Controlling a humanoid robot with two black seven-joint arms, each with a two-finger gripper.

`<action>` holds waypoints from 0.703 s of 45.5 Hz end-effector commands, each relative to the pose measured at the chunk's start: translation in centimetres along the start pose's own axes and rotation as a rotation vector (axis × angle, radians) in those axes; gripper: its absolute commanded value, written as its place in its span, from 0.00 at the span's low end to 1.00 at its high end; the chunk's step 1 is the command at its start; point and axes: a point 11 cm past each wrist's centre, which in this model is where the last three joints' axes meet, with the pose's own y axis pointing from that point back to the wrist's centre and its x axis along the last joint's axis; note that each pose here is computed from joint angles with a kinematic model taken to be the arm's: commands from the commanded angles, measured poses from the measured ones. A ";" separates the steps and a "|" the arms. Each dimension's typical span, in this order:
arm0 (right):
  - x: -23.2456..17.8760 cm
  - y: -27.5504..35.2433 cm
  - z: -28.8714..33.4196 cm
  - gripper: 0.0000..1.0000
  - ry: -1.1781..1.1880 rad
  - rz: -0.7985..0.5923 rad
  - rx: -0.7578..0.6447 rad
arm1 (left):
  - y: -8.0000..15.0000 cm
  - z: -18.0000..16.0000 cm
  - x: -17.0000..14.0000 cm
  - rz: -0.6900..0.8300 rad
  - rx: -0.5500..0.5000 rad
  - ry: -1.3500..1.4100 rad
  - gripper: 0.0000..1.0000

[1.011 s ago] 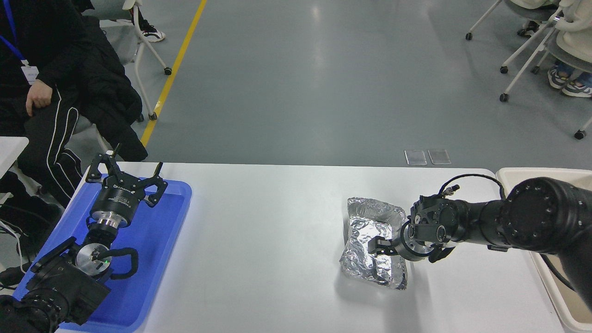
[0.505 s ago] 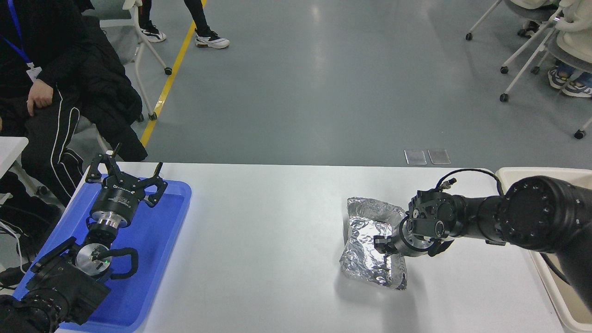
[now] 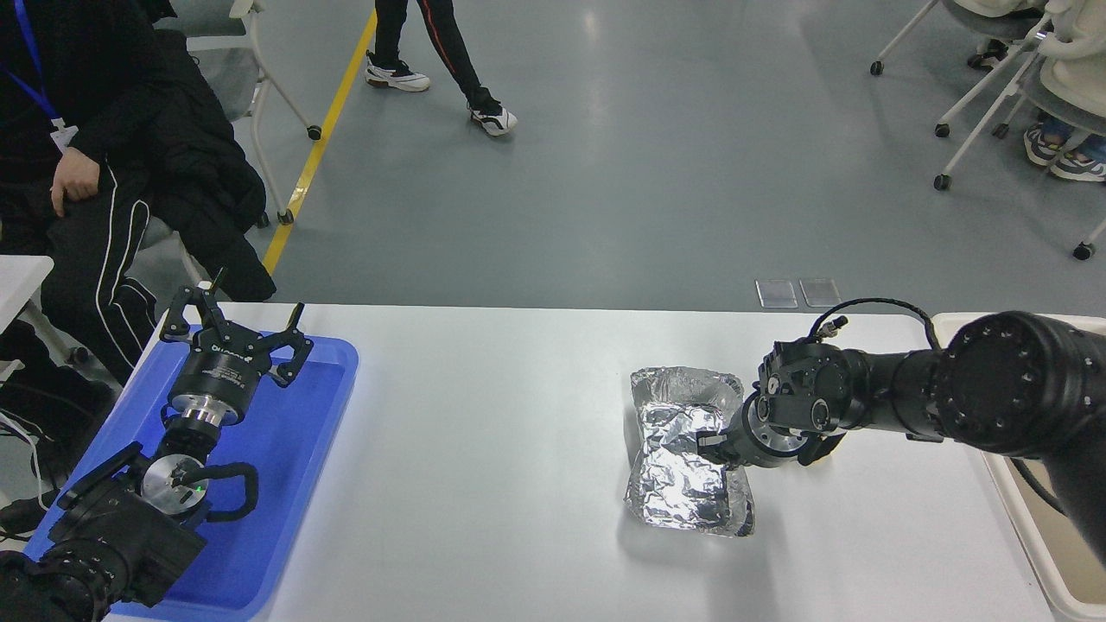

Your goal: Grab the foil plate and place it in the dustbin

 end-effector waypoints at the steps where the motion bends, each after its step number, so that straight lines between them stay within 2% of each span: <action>1: -0.8 2.8 0.3 0.00 0.035 -0.055 0.012 | 0.0 0.0 0.0 0.000 0.000 0.000 1.00; 16: 0.4 13.7 1.1 0.00 0.062 -0.034 0.051 | 0.0 0.0 0.0 0.000 0.000 0.000 1.00; 23: 0.0 19.6 2.0 0.00 0.082 -0.025 0.036 | 0.0 0.0 0.0 0.000 0.000 0.000 1.00; 32: 1.5 27.4 3.5 0.00 0.082 0.036 -0.007 | 0.0 0.0 0.0 0.000 0.000 0.000 1.00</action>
